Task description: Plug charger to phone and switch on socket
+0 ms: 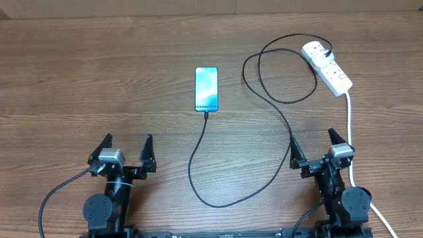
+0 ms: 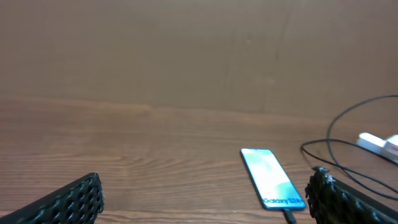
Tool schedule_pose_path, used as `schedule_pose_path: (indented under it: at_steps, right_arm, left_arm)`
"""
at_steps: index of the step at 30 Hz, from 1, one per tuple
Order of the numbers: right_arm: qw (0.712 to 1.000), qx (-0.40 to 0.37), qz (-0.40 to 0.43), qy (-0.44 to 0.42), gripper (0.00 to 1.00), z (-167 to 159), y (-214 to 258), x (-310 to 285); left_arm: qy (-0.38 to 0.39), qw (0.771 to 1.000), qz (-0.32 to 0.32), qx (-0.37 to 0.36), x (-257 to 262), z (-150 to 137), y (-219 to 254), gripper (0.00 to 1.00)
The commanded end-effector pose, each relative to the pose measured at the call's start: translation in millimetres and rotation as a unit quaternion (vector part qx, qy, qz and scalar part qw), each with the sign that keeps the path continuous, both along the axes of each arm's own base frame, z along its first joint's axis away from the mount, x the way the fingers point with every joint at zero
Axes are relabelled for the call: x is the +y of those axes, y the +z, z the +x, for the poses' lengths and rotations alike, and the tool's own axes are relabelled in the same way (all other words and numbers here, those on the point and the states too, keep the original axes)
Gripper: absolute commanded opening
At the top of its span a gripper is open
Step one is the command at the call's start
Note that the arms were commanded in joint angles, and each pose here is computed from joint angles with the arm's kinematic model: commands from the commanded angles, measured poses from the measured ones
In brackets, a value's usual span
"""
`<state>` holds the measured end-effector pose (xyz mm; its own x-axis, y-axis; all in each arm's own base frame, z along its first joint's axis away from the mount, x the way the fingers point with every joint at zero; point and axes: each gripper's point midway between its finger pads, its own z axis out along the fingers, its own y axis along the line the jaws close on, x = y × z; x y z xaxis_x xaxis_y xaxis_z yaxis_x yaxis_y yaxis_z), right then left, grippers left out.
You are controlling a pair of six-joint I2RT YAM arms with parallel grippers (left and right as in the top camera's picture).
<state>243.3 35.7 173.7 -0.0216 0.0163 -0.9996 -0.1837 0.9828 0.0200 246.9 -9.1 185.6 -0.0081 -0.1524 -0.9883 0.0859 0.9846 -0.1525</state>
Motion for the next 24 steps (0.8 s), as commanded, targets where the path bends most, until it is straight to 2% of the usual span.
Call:
schedule_pose_path:
  at_steps: [1, 7, 12, 16, 24]
  right_arm:
    - [1.0, -0.001, 0.001, -0.008, 1.0, 0.6, -2.3, -2.8]
    - [1.0, -0.001, 0.001, -0.008, 1.0, 0.6, -2.2, -2.8]
    - [1.0, -0.001, 0.001, -0.008, 1.0, 0.6, -2.2, -2.8]
    - [1.0, -0.001, 0.001, -0.008, 1.0, 0.6, -2.2, -2.8]
    - [1.0, -0.001, 0.001, -0.008, 1.0, 0.6, -2.3, -2.8]
  left_arm:
    - [0.044, 0.999, -0.003, -0.007, 16.4, 0.0, -6.2, 1.0]
    - [0.067, 0.997, 0.029, -0.01, 24.1, -0.8, -5.1, 1.0]
    - [0.103, 0.993, 0.03, 0.04, 37.1, -2.5, -29.2, 1.0]
    - [0.095, 0.993, 0.064, 0.04, 33.9, -2.1, -29.2, 1.0]
    - [0.093, 0.993, 0.068, 0.041, 32.9, -2.1, -29.5, 1.0]
